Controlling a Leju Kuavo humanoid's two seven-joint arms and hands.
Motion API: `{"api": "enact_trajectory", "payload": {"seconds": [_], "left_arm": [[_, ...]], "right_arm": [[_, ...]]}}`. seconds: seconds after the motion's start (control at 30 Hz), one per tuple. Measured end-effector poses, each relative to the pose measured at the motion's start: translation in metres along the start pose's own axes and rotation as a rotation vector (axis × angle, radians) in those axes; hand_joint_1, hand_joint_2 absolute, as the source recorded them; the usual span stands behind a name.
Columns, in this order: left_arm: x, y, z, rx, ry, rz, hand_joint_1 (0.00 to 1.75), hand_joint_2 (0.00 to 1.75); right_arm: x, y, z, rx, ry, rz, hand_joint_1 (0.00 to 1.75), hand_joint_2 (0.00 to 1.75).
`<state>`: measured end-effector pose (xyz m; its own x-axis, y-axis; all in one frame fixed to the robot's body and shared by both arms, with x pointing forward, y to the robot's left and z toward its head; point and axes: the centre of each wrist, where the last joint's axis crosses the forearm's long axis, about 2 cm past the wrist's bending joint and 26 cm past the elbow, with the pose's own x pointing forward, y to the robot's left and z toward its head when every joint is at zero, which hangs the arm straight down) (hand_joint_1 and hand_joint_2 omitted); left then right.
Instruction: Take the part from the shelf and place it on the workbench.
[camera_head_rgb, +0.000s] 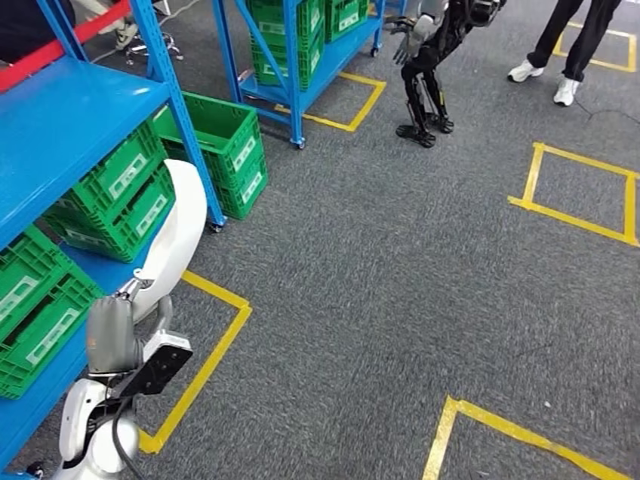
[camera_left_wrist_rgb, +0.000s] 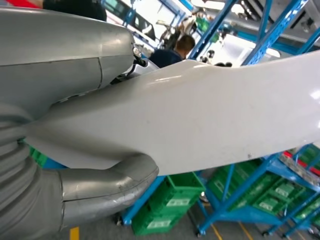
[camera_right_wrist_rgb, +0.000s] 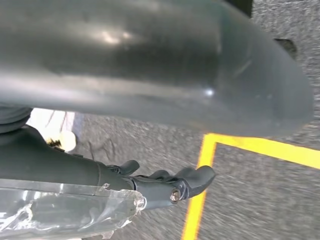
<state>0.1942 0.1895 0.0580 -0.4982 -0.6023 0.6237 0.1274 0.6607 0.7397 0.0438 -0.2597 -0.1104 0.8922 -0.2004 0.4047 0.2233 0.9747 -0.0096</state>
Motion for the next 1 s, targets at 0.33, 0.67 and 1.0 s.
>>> {"api": "enact_trajectory", "payload": {"seconds": [0.33,0.67,1.0], "left_arm": [[0.002,-0.011,0.006,-0.007,0.012,0.014,1.64,1.75],[0.005,-0.015,0.007,0.031,-0.038,0.013,1.64,1.75],[0.006,-0.017,0.012,0.042,-0.057,0.019,1.64,1.75]], "right_arm": [[-0.005,0.003,0.002,-0.001,0.013,-0.013,0.00,0.00],[-0.002,0.007,0.001,0.004,0.000,-0.010,0.00,0.00],[-0.002,0.006,0.001,0.006,-0.006,-0.002,0.00,0.00]]}}
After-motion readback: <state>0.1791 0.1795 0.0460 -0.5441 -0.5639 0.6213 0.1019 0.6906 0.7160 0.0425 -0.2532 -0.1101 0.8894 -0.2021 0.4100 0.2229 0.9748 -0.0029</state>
